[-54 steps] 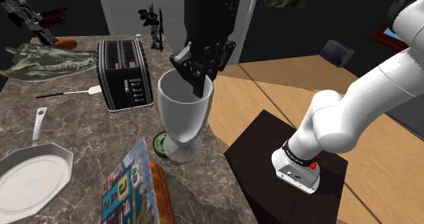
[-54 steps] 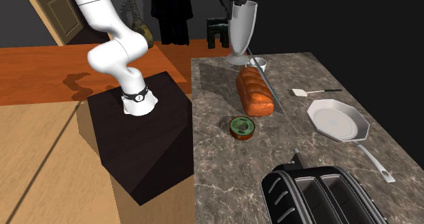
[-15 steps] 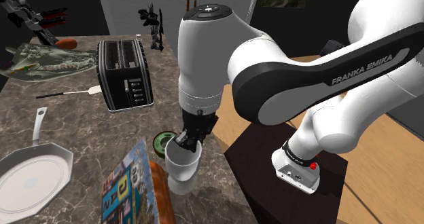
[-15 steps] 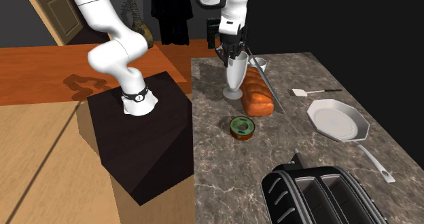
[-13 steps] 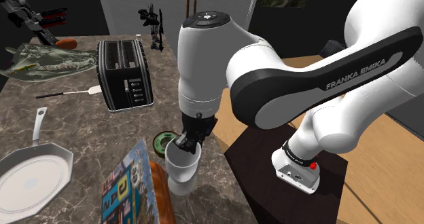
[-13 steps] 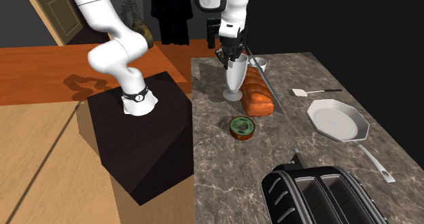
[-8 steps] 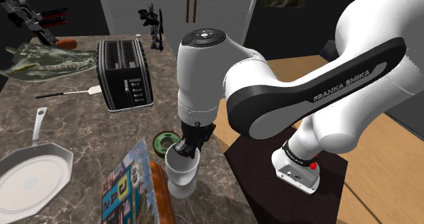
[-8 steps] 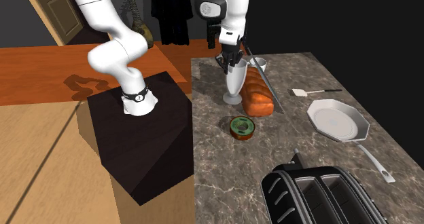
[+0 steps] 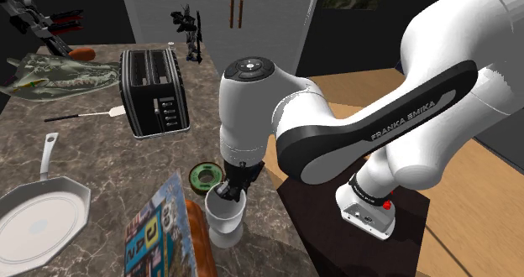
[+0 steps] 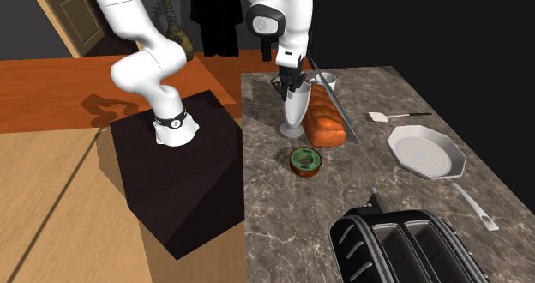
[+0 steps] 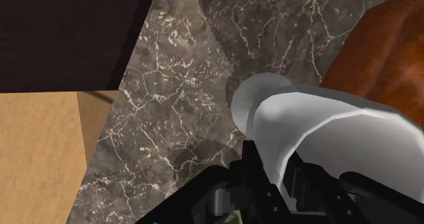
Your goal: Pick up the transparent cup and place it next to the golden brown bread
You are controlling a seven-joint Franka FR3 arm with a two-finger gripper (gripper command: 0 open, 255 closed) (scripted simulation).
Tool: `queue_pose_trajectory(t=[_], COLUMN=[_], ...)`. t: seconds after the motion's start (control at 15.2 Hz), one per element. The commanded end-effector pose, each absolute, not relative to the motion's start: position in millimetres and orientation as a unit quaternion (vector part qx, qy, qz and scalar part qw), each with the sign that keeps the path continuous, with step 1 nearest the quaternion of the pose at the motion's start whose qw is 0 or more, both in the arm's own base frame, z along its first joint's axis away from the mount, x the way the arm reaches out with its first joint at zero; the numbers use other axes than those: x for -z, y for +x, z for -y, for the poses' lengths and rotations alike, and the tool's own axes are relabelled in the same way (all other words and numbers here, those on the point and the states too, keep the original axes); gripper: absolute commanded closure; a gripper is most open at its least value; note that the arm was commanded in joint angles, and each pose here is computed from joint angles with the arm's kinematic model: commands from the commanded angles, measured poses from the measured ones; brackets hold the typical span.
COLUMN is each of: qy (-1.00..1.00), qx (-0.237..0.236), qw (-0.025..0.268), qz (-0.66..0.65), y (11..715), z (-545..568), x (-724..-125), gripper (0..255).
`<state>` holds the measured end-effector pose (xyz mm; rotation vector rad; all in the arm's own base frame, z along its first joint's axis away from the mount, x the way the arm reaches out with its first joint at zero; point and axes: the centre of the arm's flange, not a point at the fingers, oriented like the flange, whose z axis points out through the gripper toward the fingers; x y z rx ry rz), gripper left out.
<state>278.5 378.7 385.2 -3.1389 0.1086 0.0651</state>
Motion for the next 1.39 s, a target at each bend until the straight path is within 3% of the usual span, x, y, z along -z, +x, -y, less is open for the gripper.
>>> queue_pose_trajectory(t=[0.0,0.26,0.33,0.66,0.92,1.32], qy=[-0.999,-0.999,-0.999,-0.999,-0.999,-0.999], qx=[-0.02,-0.02,-0.02,-0.02,-0.02,-0.02], qw=[0.001,0.001,0.001,0.001,0.001,0.001], qz=[-0.034,-0.034,-0.034,-0.034,-0.034,-0.034], y=[278.5,278.5,278.6,278.5,280.6,280.6], z=[-378.9,-378.9,-378.8,-378.9,-378.8,-378.8], x=[-384.9,-384.9,-384.9,-384.9,-434.8,-434.9], gripper=[255,255,0,0,0,0])
